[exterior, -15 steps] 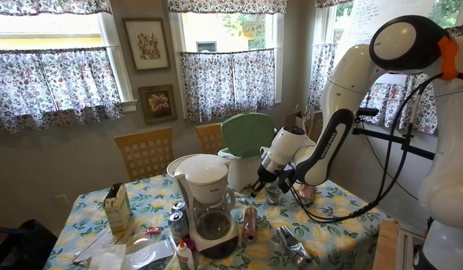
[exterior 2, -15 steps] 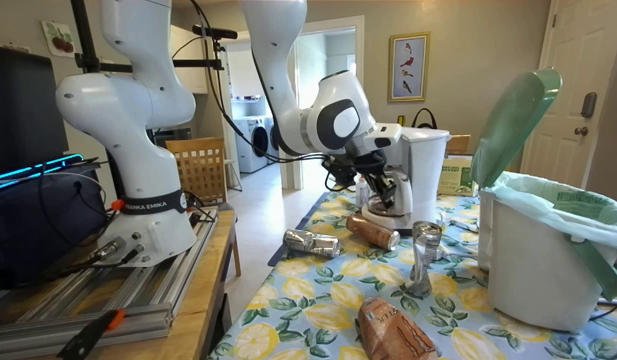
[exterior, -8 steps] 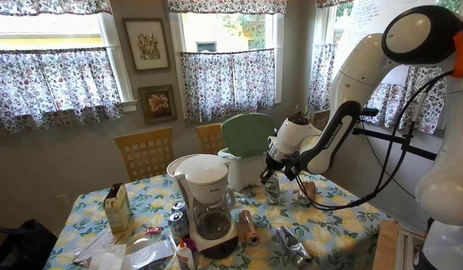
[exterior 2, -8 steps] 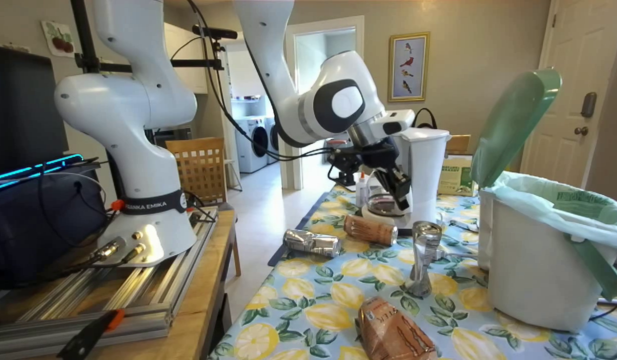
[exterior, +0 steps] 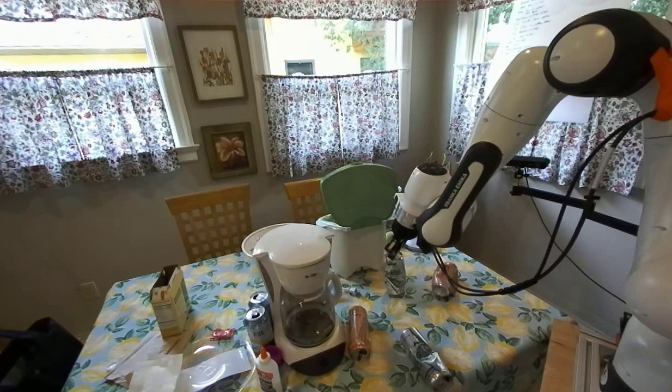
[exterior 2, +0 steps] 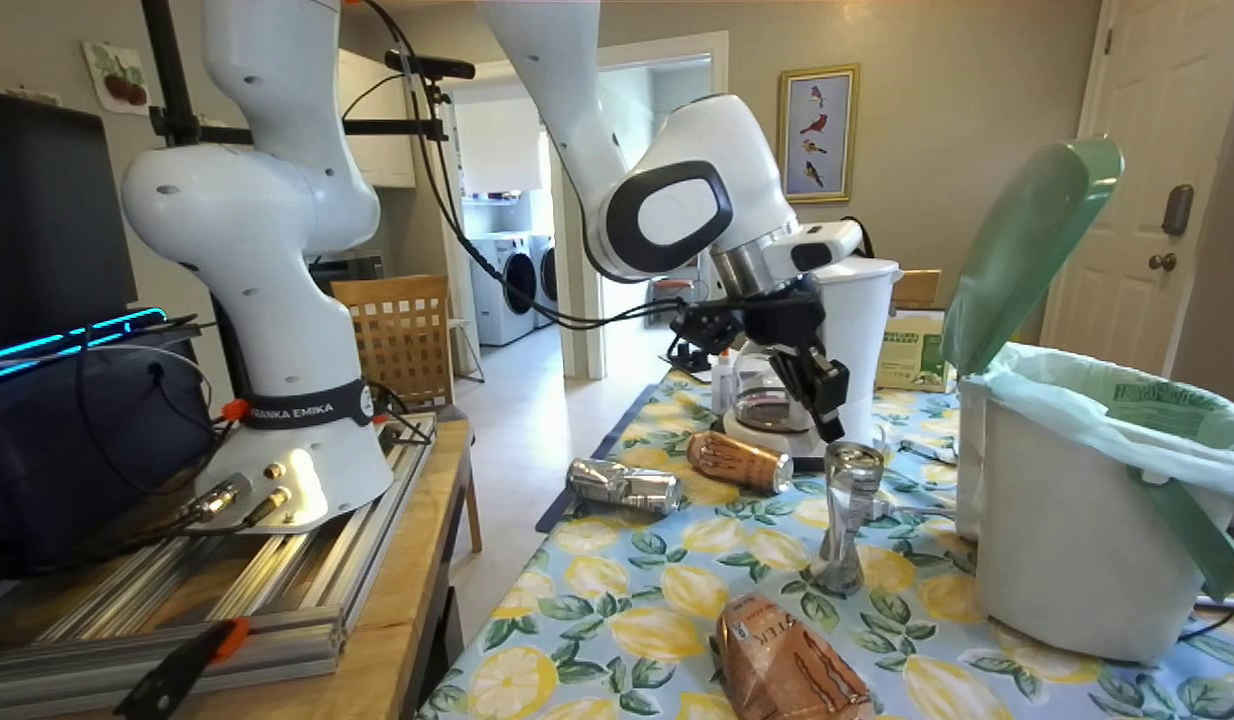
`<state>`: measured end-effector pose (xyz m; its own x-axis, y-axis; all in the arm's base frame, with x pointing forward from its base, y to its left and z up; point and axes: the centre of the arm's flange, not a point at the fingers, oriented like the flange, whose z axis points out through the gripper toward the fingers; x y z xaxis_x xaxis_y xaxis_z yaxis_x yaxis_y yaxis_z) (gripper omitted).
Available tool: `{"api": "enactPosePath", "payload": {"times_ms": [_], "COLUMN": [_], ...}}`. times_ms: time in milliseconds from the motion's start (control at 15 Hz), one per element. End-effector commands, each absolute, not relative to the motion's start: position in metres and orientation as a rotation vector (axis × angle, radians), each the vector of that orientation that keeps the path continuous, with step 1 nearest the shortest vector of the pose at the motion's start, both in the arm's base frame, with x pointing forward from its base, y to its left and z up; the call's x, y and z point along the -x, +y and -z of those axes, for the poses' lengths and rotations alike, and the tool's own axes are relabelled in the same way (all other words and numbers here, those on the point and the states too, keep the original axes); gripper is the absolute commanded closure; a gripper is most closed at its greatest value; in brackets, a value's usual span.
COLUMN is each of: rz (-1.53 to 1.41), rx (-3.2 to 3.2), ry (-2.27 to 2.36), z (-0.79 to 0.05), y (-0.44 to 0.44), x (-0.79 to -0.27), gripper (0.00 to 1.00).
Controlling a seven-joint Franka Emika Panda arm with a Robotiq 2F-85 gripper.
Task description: Drop all the cans on the table
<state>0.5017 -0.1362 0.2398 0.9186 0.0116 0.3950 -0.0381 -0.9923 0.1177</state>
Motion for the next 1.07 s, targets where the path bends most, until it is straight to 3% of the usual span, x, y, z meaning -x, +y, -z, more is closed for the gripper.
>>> {"api": "enactPosePath", "payload": {"times_ms": [0, 1000], "rz": [-0.570, -0.525], "rx": [-2.952, -2.894], "ry": [-0.008, -0.051], "z": [-0.237, -0.235], "y": [-0.139, -0.158], "x": [-0.506, -0.497], "gripper": [1.00, 1.00]}}
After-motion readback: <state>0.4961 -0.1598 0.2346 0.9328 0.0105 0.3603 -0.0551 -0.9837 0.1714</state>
